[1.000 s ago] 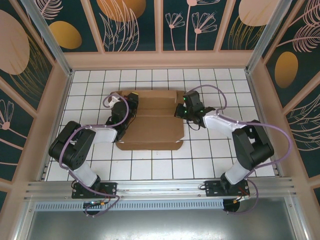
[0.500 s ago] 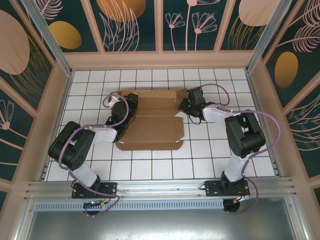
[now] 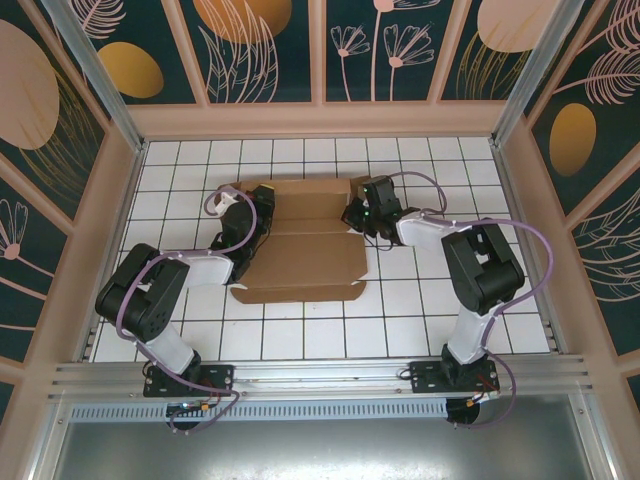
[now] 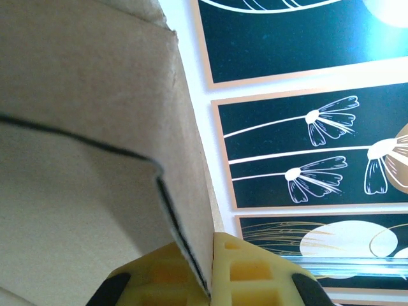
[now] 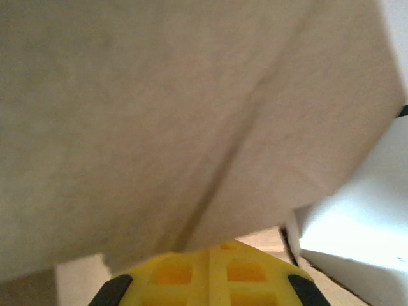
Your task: Fold the paper box
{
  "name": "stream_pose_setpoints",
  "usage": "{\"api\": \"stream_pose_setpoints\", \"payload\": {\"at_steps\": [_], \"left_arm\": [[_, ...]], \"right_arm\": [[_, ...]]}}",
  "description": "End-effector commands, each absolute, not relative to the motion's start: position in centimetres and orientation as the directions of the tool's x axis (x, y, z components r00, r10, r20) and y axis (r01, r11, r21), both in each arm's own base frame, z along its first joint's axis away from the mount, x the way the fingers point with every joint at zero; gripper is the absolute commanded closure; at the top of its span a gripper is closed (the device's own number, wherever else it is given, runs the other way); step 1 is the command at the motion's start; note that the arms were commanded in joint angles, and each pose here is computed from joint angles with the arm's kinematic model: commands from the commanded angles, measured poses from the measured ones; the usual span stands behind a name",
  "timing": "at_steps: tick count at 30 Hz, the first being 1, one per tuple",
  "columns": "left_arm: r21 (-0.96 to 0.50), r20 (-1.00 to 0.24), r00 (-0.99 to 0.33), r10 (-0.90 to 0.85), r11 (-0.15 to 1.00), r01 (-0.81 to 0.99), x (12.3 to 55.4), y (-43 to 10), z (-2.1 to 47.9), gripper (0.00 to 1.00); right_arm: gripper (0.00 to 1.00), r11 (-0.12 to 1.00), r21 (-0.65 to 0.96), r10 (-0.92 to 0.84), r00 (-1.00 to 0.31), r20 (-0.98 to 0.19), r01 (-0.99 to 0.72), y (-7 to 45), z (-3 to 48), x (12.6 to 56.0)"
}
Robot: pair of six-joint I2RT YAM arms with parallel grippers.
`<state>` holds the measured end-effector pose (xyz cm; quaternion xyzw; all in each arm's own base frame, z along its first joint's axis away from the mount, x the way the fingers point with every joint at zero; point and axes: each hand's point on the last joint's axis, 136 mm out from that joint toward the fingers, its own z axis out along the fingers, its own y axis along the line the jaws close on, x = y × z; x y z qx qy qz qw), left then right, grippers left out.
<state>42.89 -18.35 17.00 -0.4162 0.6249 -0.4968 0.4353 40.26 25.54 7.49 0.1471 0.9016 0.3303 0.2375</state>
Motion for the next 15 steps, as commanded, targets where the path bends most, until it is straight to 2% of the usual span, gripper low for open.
{"api": "stream_pose_setpoints", "payload": {"at_steps": [1,4,7,12,14,15], "left_arm": [[-0.972,-0.176,-0.268,-0.947,0.210,-0.106,42.8,-17.9,16.7,1.00],[-0.970,-0.181,-0.261,-0.948,0.216,-0.111,42.8,-17.8,16.6,1.00],[-0.966,-0.195,-0.252,-0.948,0.229,-0.115,42.8,-17.5,16.4,1.00],[-0.965,-0.202,-0.248,-0.947,0.236,-0.116,42.7,-17.4,16.3,1.00],[-0.964,-0.207,-0.248,-0.946,0.240,-0.112,42.8,-17.4,16.4,1.00],[-0.964,-0.207,-0.247,-0.947,0.240,-0.115,42.8,-17.4,16.3,1.00]], "right_arm": [[1.00,0.704,0.702,0.423,-0.857,-0.293,0.108,26.4,6.9,40.2],[1.00,0.710,0.700,0.418,-0.845,-0.333,0.075,25.6,8.4,40.2],[0.96,0.716,0.691,0.332,-0.822,-0.463,-0.099,25.4,12.6,39.4],[0.84,0.744,0.540,0.181,-0.658,-0.731,-0.394,23.9,21.1,37.0],[0.76,0.792,0.451,0.167,-0.564,-0.809,-0.412,21.9,23.3,37.0],[0.67,0.825,0.410,0.168,-0.524,-0.835,-0.390,20.5,23.9,37.4]]}}
